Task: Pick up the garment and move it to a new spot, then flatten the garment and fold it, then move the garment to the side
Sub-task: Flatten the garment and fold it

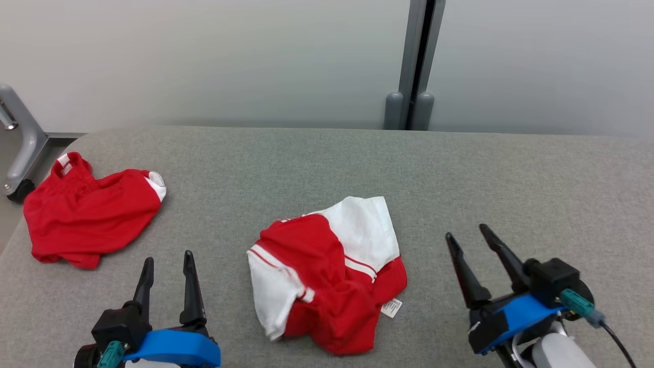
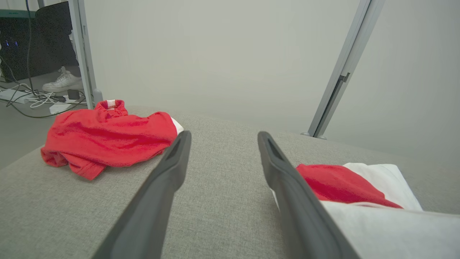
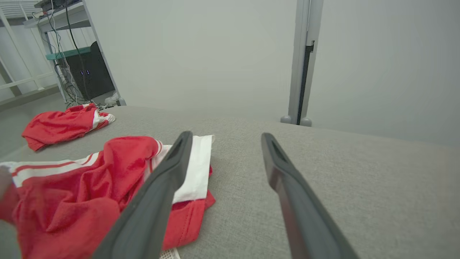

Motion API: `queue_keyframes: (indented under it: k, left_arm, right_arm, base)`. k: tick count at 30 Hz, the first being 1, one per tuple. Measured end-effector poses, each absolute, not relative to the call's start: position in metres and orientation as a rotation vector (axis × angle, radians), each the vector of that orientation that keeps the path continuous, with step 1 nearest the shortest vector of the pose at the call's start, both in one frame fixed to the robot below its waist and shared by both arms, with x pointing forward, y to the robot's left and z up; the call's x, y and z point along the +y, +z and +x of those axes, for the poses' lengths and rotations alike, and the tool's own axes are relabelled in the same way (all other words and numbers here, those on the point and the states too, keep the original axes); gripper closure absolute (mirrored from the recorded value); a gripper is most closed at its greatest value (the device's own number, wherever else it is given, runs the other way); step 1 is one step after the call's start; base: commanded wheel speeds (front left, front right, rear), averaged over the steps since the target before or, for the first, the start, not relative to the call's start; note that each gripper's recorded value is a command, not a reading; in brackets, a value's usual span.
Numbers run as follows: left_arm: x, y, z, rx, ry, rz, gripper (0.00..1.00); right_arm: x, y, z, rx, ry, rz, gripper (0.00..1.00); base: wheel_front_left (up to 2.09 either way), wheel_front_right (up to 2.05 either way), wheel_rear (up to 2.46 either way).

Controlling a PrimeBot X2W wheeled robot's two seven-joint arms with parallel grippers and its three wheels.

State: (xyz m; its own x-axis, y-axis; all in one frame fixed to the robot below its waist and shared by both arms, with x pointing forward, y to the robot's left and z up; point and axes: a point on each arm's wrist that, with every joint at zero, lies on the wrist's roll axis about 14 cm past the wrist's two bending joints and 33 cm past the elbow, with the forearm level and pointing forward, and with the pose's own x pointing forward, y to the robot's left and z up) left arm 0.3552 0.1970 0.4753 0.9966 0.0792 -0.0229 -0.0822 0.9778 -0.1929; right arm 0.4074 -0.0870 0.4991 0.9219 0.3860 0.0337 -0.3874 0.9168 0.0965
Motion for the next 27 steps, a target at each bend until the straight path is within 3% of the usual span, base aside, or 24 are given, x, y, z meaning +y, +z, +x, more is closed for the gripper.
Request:
queue_keyframes:
  k: [11,27]
  left_arm:
    - [0.201,0.476,0.350,0.013,0.083,-0.170,0.00]
    - [0.200,0.474,0.357,0.021,0.069,-0.146,0.00]
  right_arm:
    - [-0.149,0.516,0.391,-0.104,0.164,0.132,0.00]
    - [-0.153,0.505,0.384,-0.070,0.138,0.129,0.00]
  base:
    - [0.00,0.00,0.00]
    - [0.00,0.00,0.00]
